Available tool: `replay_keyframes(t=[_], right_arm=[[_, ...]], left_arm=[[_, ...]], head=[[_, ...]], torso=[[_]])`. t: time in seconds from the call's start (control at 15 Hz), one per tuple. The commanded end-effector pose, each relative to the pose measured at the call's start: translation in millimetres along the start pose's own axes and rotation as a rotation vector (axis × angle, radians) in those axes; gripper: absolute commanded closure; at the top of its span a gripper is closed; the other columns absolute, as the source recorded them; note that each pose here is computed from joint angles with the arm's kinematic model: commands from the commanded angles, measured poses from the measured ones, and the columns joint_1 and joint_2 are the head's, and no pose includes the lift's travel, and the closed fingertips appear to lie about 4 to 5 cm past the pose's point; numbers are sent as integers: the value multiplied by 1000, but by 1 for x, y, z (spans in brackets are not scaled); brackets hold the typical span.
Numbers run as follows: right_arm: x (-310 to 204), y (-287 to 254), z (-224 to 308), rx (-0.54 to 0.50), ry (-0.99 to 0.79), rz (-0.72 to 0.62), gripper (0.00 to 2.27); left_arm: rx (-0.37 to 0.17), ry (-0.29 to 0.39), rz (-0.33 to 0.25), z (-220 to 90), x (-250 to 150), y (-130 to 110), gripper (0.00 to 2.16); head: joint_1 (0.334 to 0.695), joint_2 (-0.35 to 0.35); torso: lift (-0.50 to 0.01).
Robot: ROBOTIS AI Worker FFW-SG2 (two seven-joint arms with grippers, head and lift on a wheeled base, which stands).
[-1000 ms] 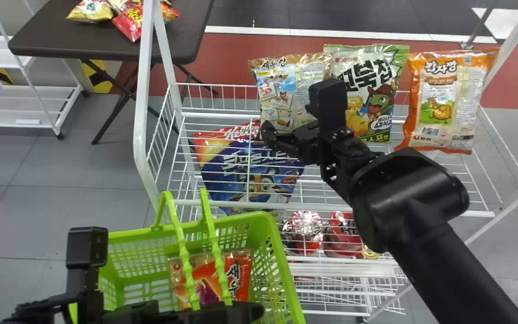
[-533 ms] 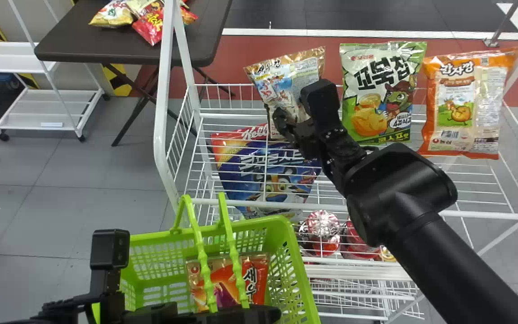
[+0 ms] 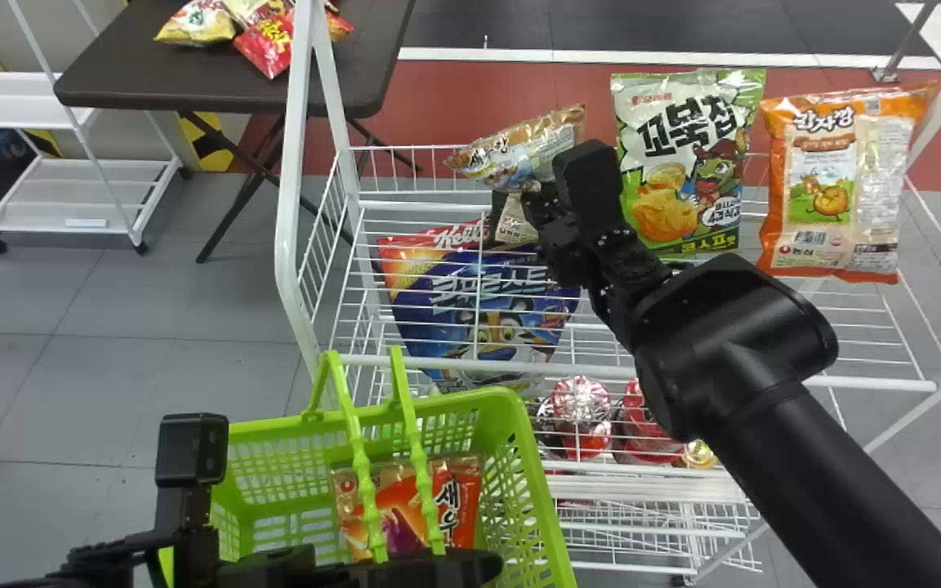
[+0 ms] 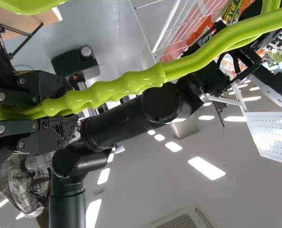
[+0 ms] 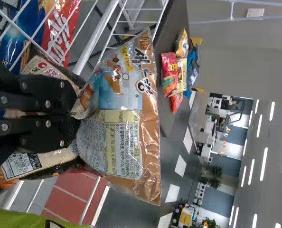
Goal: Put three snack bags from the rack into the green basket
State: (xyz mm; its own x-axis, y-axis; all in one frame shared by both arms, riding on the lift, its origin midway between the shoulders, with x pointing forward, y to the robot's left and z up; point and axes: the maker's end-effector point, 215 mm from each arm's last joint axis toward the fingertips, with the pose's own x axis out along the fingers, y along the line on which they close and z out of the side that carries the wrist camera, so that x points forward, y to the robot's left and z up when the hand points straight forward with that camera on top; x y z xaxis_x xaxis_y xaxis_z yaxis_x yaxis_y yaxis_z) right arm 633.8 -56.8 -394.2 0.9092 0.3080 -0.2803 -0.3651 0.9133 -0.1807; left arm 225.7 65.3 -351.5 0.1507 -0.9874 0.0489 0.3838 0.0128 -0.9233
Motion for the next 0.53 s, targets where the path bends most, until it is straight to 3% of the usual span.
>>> replay_keyframes(t=[0.0,0.47], right_arm=[[-15,1,17,18,-43,12,2250],[-88,30,30,99,-1,156,2250]], left_arm=[[-1,-3,0,0,0,0,2148],[1,-3,-2,0,0,-1,2148]], head=[[695,11],[695,25]], torso=[[0],[0]])
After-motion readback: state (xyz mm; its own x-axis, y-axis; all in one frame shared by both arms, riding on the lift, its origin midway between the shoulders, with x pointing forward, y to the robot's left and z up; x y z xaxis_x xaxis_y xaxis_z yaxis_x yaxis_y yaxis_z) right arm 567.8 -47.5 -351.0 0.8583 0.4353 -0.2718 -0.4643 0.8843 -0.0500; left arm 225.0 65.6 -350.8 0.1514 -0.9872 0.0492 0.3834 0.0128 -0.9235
